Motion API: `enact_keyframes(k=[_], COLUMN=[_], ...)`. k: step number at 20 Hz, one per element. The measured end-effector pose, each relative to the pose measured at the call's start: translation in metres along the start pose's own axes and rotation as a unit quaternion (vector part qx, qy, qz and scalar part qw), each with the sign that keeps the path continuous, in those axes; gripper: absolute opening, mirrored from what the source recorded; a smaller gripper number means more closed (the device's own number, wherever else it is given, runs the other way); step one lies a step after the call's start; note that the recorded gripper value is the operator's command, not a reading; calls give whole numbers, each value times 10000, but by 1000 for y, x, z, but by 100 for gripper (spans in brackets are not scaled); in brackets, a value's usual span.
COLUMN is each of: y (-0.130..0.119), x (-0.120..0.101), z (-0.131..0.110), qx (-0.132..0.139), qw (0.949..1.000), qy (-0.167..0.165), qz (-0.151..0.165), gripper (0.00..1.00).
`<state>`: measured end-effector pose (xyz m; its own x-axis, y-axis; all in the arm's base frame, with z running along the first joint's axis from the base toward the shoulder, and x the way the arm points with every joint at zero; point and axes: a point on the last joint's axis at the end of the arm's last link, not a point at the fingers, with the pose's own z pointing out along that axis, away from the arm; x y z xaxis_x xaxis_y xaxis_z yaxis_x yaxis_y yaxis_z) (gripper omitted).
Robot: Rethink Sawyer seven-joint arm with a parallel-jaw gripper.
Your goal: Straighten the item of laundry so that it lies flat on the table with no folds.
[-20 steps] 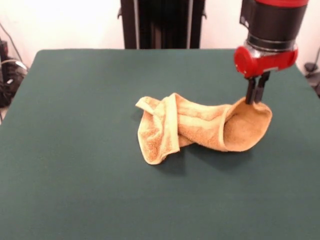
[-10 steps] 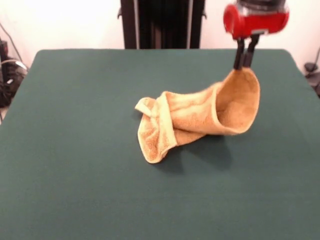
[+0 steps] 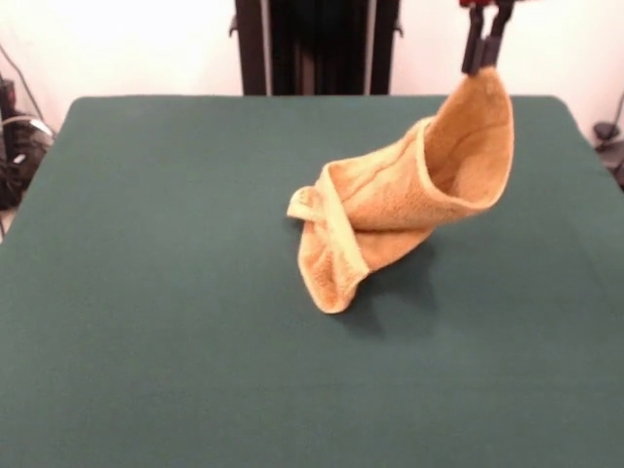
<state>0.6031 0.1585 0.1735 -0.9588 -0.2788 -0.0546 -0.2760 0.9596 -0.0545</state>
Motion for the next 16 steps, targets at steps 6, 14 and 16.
enact_keyframes(k=[6,14,16], y=[2,-7,-8], x=[21,37,40], z=[-23,-39,-43], qx=[-92,-103,-111], qw=[9998,9993,9992], qy=[60,146,171], qz=[186,324,354], gripper=[0,0,0])
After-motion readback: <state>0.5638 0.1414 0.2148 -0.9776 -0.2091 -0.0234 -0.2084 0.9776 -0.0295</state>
